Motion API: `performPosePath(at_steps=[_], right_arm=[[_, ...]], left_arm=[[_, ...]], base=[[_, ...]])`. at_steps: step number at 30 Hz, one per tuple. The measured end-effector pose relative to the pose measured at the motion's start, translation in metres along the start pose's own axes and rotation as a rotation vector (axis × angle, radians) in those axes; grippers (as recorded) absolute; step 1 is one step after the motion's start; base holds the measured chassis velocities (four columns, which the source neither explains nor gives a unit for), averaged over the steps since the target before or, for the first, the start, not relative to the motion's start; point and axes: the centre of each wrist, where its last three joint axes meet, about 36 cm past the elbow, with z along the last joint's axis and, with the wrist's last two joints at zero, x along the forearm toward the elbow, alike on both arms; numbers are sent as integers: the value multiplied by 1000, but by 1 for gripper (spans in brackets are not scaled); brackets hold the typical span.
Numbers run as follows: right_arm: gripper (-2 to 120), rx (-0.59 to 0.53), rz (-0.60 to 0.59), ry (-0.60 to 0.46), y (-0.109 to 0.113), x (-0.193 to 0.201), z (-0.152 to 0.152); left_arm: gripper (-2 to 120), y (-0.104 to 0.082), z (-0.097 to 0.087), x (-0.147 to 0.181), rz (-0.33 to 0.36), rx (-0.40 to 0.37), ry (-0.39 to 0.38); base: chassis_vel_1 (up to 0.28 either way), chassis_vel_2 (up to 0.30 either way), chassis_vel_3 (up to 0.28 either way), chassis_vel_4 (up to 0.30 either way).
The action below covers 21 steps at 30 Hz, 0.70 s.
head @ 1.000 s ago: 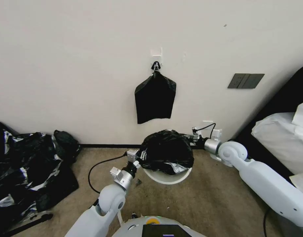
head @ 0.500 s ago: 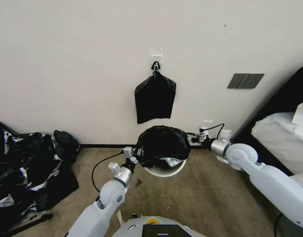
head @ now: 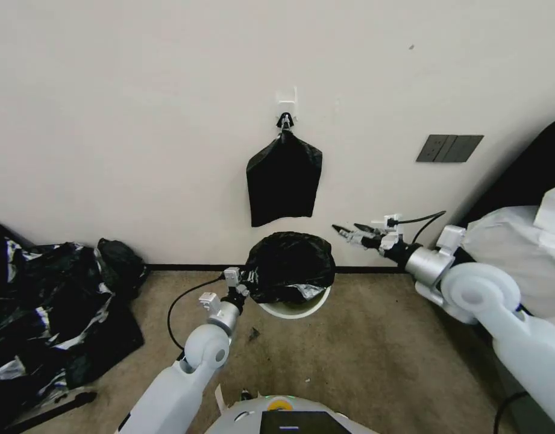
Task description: Place a trash bag onto the trash bin.
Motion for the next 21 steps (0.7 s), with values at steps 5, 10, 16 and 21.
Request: performPosePath(at_steps=[5, 10, 16, 21], right_arm=[[99, 102, -145, 129, 39, -7, 18], [97, 225, -233, 262, 42, -12, 35], [89, 279, -234, 317, 40, -14, 38], [82, 312, -217, 353, 44, -16, 43]], left_arm=[[3, 2, -3, -3, -14, -136, -68], [3, 0, -8, -2, -5, -187, -101], [3, -4, -12, 2, 8, -196, -118], [3, -8, -15, 4, 19, -206, -130]], base=[[0, 0, 0, 0], [0, 0, 0, 0], [0, 0, 0, 0], [0, 0, 0, 0]])
